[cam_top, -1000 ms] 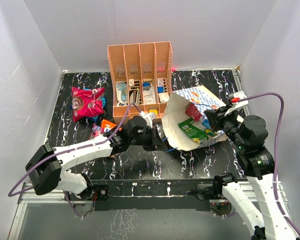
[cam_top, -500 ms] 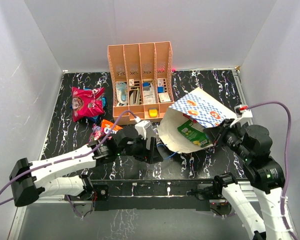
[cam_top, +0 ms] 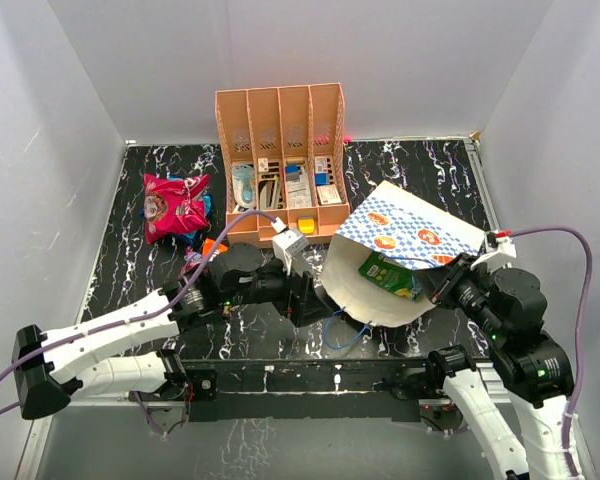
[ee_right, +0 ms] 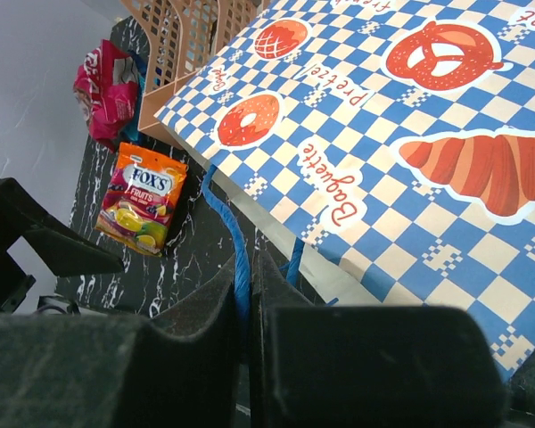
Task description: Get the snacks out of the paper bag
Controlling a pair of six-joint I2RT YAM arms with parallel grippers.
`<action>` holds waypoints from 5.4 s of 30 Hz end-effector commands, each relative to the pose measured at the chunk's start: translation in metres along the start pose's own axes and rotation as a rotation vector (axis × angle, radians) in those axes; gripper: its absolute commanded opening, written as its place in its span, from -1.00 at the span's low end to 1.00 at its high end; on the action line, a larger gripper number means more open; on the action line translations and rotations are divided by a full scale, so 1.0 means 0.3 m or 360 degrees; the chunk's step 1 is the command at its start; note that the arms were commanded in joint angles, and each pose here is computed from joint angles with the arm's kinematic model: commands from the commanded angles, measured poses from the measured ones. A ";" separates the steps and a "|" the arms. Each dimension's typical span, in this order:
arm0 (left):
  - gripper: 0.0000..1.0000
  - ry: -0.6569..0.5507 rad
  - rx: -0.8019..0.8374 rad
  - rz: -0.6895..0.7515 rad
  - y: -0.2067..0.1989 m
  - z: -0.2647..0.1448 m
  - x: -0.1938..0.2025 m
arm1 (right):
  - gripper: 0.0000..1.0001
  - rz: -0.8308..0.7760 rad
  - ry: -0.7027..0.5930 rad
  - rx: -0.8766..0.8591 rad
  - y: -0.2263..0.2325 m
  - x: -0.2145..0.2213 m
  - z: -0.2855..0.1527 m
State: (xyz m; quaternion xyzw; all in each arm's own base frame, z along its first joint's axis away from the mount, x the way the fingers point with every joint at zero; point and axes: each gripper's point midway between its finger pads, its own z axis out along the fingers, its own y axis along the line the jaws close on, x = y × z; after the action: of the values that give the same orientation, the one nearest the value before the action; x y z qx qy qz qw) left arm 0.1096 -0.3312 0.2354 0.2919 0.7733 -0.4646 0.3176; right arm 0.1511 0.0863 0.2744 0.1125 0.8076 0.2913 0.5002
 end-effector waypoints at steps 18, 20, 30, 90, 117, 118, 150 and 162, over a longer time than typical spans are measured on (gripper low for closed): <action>0.27 -0.0191 0.0003 0.1887 0.050 0.445 -0.045 | -0.85 -0.0391 -0.0225 -0.0259 0.260 -0.346 0.006; 0.25 -0.0142 -0.0043 0.1973 0.103 0.502 -0.036 | -0.85 -0.0393 -0.0228 -0.0258 0.268 -0.358 0.003; 0.16 0.0014 -0.0083 0.2104 0.217 0.695 -0.006 | -0.85 -0.0387 -0.0375 -0.0012 0.229 -0.488 0.007; -1.00 -0.0209 -0.0439 0.1581 0.027 0.322 -0.370 | -0.85 -0.0543 -0.0426 0.0287 0.149 -0.585 0.030; -1.00 -0.0615 -0.1289 0.0620 0.158 -0.515 -0.484 | -0.85 -0.0497 -0.0423 0.0146 0.200 -0.558 -0.009; -1.00 -0.0524 -0.1402 0.0622 0.207 -0.513 -0.445 | -0.85 -0.0496 -0.0419 0.0136 0.205 -0.558 -0.006; -1.00 -0.0123 -0.1467 -0.0877 0.790 -0.446 0.028 | -0.85 -0.0513 -0.0375 0.0038 0.221 -0.521 0.026; -1.00 -0.0021 -0.1897 -0.0968 0.949 -0.513 0.233 | -0.85 -0.0511 -0.0382 0.0040 0.219 -0.518 0.016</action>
State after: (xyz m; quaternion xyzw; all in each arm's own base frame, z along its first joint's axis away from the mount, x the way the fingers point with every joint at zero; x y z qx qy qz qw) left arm 0.2390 -0.0888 0.0925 -0.1299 0.9518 -0.0765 0.2673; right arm 0.2202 0.0652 0.4036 0.0244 0.7813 0.1690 0.6003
